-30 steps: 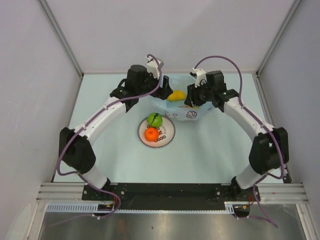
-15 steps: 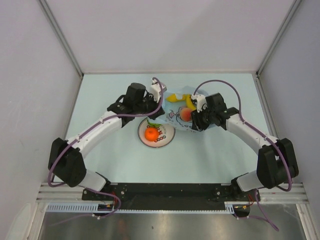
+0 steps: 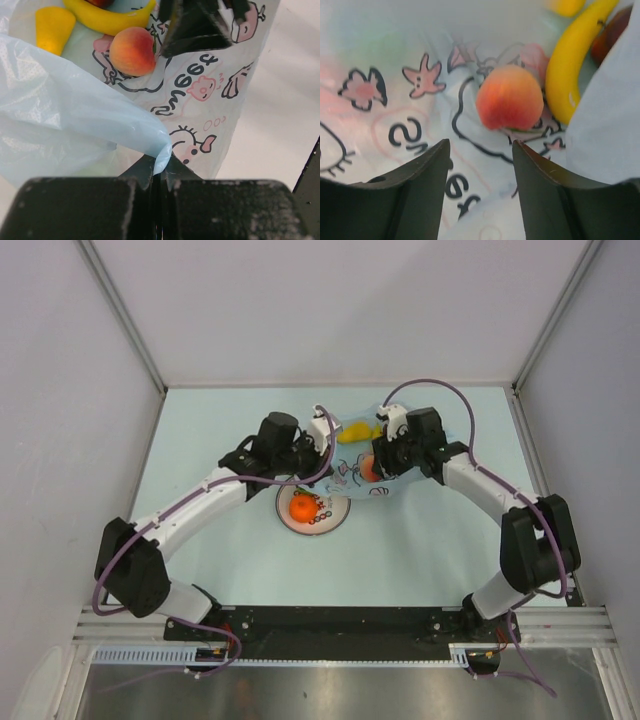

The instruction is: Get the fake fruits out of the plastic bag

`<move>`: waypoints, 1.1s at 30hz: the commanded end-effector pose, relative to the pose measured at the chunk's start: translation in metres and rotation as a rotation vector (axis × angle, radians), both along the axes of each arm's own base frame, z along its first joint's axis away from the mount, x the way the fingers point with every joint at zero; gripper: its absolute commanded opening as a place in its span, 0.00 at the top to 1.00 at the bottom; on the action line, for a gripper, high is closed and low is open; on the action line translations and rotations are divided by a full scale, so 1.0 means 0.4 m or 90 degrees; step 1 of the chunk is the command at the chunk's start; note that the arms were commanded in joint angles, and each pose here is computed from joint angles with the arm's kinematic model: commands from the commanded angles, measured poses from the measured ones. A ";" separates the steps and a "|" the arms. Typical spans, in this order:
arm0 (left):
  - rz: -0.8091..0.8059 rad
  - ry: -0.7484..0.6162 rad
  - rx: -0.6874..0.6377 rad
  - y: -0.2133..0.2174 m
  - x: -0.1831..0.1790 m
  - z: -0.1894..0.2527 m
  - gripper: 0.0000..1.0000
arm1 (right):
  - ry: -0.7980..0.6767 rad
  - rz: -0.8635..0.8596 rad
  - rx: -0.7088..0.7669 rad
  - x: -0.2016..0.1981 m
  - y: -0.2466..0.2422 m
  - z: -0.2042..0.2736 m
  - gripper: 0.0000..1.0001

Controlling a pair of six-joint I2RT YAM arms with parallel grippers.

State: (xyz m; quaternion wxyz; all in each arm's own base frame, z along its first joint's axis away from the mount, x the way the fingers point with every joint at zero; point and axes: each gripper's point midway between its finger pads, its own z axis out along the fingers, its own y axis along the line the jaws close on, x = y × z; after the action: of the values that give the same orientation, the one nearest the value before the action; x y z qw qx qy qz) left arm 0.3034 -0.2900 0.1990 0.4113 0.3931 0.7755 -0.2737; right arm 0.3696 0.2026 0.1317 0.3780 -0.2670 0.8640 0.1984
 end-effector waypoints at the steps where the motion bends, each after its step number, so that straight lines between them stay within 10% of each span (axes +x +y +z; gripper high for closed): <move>1: -0.021 -0.042 -0.007 -0.023 0.001 0.033 1.00 | -0.092 0.021 0.029 0.083 0.074 0.073 0.40; 19: -0.021 -0.069 -0.023 -0.051 0.030 0.083 1.00 | -0.108 -0.136 -0.117 0.365 -0.028 -0.072 0.36; 33: -0.030 -0.075 -0.020 -0.082 0.052 0.092 1.00 | -0.135 -0.020 -0.066 0.403 0.105 -0.047 0.27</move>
State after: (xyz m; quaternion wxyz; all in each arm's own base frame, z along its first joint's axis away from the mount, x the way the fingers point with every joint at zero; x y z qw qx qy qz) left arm 0.3177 -0.3112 0.2103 0.4255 0.4081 0.7622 -0.2672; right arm 0.5310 0.2228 0.0957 0.4364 -0.2583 0.8583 0.0786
